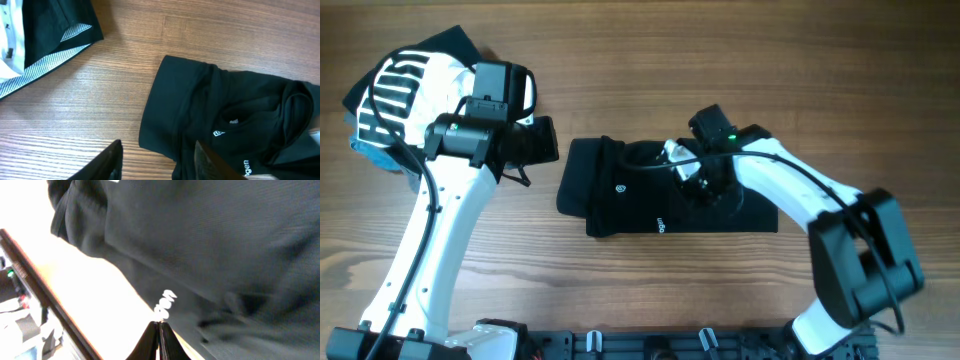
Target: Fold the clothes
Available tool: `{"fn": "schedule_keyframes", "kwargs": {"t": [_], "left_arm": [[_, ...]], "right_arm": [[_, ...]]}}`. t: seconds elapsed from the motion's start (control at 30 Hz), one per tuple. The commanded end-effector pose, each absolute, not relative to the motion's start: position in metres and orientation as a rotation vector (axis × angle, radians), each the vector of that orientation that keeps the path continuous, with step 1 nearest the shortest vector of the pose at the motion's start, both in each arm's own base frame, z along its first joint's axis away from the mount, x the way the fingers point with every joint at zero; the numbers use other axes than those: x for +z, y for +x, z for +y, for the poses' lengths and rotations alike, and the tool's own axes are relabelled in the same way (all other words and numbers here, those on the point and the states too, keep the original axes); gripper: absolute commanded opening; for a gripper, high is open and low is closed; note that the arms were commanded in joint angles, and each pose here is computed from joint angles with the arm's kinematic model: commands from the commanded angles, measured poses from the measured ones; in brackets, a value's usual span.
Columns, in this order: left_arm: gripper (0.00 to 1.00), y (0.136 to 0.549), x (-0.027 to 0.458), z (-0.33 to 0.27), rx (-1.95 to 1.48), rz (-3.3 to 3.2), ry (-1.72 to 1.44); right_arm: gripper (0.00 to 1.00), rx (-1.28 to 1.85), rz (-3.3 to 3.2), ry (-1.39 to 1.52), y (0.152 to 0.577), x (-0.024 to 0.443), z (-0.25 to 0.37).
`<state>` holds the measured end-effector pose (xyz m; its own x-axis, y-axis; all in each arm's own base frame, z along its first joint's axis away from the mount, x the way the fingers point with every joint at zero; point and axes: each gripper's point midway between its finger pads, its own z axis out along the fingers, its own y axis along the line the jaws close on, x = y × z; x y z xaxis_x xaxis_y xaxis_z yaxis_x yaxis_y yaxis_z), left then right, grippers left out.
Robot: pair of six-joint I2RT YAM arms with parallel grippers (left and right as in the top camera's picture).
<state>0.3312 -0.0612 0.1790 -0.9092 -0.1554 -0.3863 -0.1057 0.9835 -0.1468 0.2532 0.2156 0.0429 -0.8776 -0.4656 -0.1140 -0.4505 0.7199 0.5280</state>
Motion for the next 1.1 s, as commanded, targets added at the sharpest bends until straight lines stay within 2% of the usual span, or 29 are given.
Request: {"fn": "schedule_keyframes", "kwargs": {"t": [0.0, 0.07, 0.1, 0.17, 0.23, 0.4, 0.47, 0.53, 0.67, 0.77, 0.93, 1.07], "left_arm": [[0.54, 0.331, 0.180, -0.059, -0.150, 2.730, -0.184], [0.60, 0.328, 0.178, -0.059, -0.146, 2.747, -0.185], [0.68, 0.327, 0.175, -0.061, -0.161, 2.765, -0.182], [0.73, 0.324, 0.168, -0.071, -0.240, 2.795, -0.168], [0.80, 0.322, 0.154, -0.079, -0.299, 2.830, -0.160], [0.82, 0.316, 0.097, -0.083, -0.309, 2.966, -0.174], [0.82, 0.317, 0.081, -0.101, -0.444, 2.997, -0.055], [0.89, 0.316, 0.067, -0.117, -0.580, 3.018, 0.065], [0.99, 0.310, 0.036, -0.125, -0.664, 3.101, 0.097], [1.00, 0.300, 0.014, -0.138, -0.817, 3.127, 0.263], [1.00, 0.292, -0.018, -0.137, -0.832, 3.206, 0.267], [1.00, 0.282, -0.019, -0.163, -1.165, 3.104, 0.427]], "right_arm": [[0.07, -0.643, -3.207, 0.517, 0.304, 0.079, 0.179], [0.08, -0.562, -3.312, 0.249, 0.320, 0.091, 0.159], [0.08, -0.557, -3.344, 0.112, 0.326, 0.097, 0.150], [0.08, -0.566, -3.356, 0.021, 0.332, 0.098, 0.143], [0.08, -0.558, -3.344, -0.004, 0.333, 0.093, 0.142], [0.08, -0.512, -3.253, -0.078, 0.329, 0.062, 0.142], [0.04, -0.518, -3.202, -0.074, 0.325, 0.048, 0.145], [0.04, -0.521, -3.163, -0.078, 0.322, 0.036, 0.148], [0.04, -0.528, -3.136, -0.031, 0.321, 0.023, 0.152], [0.04, -0.563, -3.130, 0.041, 0.322, 0.020, 0.156], [0.04, -0.570, -3.141, 0.052, 0.325, 0.021, 0.157], [0.04, -0.575, -3.148, 0.054, 0.326, 0.021, 0.157]]}}
